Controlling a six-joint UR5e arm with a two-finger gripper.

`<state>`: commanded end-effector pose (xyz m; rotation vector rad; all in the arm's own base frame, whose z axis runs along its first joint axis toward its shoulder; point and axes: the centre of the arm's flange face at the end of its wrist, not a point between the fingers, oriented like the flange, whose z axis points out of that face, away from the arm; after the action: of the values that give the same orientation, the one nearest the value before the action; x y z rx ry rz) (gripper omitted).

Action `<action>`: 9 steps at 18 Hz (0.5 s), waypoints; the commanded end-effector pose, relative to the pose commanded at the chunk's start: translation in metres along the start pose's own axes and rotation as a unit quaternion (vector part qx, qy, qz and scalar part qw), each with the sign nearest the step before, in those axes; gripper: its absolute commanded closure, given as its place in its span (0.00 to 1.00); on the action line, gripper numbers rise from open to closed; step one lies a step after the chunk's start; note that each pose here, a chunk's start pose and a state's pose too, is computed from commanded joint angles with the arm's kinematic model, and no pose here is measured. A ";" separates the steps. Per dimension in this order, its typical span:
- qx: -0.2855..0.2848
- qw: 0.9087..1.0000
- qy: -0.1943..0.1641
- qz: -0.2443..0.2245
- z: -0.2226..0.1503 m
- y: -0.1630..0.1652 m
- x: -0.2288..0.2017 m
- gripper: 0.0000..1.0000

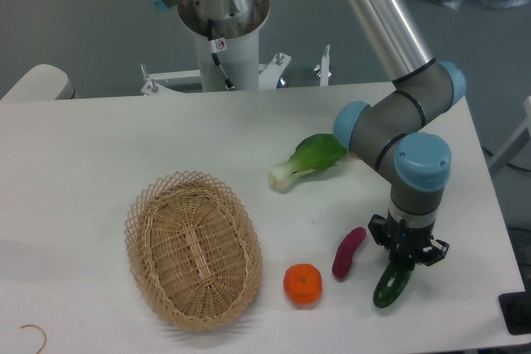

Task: Place the cucumber on the table
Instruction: 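Open the gripper to release the cucumber and hold above it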

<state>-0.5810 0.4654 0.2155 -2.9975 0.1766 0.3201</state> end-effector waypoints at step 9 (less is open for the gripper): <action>0.022 0.998 -0.054 0.015 -0.089 -0.015 -0.001 0.00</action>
<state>-0.5621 0.4686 0.3042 -2.9274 0.2140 0.4726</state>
